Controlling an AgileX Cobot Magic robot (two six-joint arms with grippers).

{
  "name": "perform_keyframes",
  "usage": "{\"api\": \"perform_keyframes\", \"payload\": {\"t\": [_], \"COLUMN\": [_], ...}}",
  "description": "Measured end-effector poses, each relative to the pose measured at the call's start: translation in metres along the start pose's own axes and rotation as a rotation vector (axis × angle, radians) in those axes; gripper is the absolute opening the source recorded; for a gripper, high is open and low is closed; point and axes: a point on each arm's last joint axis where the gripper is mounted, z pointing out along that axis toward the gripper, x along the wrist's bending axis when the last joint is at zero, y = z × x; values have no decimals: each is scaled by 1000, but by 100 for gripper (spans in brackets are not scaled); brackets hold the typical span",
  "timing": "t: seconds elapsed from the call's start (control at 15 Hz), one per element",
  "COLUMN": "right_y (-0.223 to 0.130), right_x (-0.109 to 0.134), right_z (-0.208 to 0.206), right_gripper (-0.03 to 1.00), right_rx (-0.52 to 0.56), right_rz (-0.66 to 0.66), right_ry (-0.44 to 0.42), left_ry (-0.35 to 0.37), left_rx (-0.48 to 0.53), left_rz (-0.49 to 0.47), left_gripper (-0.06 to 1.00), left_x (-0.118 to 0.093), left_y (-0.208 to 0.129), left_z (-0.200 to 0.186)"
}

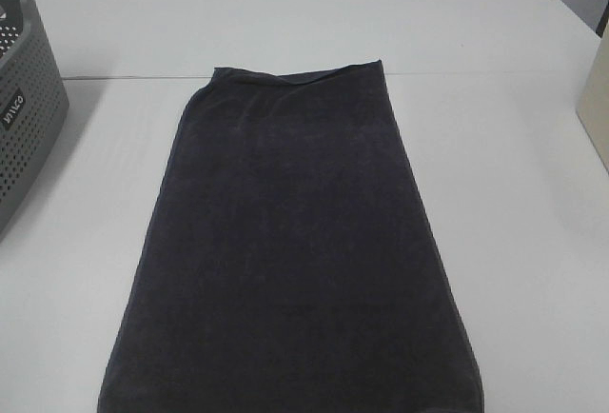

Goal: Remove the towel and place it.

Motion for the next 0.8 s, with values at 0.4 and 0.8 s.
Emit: {"api": "perform_keyframes", "payload": {"t": [0.4, 0.8], "right_y": [0, 0], "right_x": [4, 4], "right_z": [0, 0], "right_gripper": [87, 87], "right_rx": [-4, -4], "right_rz": [29, 30], "right_ry": [41, 42], "left_ry": [-18, -34], "left_rx": [-1, -2], "left_rz": [-24, -40], "left_gripper": [87, 87], "left_x": [-2, -3], "left_y": [0, 0], "left_z": [0, 0]}}
